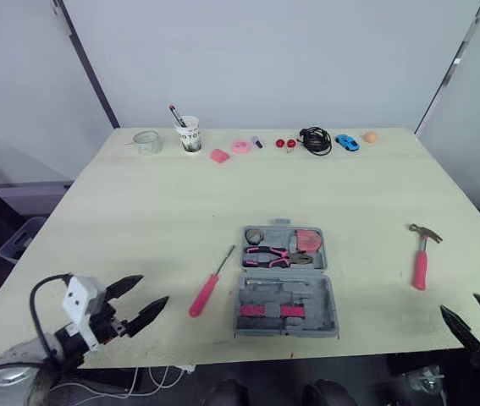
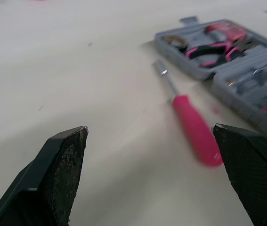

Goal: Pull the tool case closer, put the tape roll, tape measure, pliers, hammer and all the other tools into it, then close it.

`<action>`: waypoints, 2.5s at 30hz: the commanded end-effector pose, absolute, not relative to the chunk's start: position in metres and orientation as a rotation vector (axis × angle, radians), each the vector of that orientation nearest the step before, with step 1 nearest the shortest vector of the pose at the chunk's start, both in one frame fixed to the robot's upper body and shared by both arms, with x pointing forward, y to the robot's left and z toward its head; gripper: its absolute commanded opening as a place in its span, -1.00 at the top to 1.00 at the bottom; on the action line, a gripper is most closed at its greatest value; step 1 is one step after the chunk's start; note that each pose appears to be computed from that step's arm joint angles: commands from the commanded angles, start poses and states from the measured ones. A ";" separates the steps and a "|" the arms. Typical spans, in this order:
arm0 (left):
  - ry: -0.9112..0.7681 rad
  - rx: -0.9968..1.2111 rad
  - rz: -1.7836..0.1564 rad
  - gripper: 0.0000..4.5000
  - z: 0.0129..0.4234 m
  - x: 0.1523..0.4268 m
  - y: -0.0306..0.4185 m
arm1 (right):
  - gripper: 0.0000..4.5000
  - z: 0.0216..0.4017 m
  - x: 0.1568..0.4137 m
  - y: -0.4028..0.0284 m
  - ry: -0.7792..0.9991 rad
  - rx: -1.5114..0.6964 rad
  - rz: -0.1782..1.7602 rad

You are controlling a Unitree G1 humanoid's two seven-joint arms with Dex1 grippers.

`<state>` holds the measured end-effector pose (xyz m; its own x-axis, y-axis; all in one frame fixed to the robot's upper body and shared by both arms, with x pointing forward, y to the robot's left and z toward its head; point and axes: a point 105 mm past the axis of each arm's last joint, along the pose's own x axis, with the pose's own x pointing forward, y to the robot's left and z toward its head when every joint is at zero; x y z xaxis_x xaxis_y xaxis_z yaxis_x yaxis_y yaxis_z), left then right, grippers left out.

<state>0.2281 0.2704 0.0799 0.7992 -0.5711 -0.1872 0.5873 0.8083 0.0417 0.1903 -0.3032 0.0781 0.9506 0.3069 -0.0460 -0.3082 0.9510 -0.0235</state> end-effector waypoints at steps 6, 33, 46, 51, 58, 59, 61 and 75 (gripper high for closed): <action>0.048 0.121 -0.731 -1.00 0.107 0.243 0.224 | -0.97 0.102 0.240 -0.280 0.007 -0.081 0.304; -0.078 0.227 -1.393 -1.00 0.205 0.242 0.142 | -0.97 0.073 0.387 -0.329 0.322 0.079 -0.189; -0.106 0.216 -1.375 -1.00 0.211 0.239 0.137 | -0.97 0.056 0.400 -0.333 0.411 0.129 -0.238; -0.114 0.213 -1.364 -1.00 0.212 0.240 0.136 | -0.72 0.057 0.401 -0.336 0.413 0.130 -0.255; -0.111 0.221 -1.362 -1.00 0.211 0.241 0.137 | 0.63 0.059 0.398 -0.345 0.415 0.097 -0.287; -0.111 0.221 -1.362 -1.00 0.210 0.241 0.137 | 0.80 0.058 0.397 -0.346 0.415 0.093 -0.286; -0.109 0.221 -1.364 -1.00 0.209 0.241 0.136 | 0.97 0.058 0.397 -0.345 0.417 0.076 -0.279; -0.102 0.225 -1.407 -1.00 0.206 0.240 0.135 | 0.97 0.070 0.379 -0.306 0.333 -0.015 -0.161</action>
<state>0.2433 0.1379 0.2005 0.1860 -0.9799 -0.0724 0.9686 0.1705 0.1809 0.3742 -0.3100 0.0436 0.9053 -0.1607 -0.3932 0.1546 0.9868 -0.0473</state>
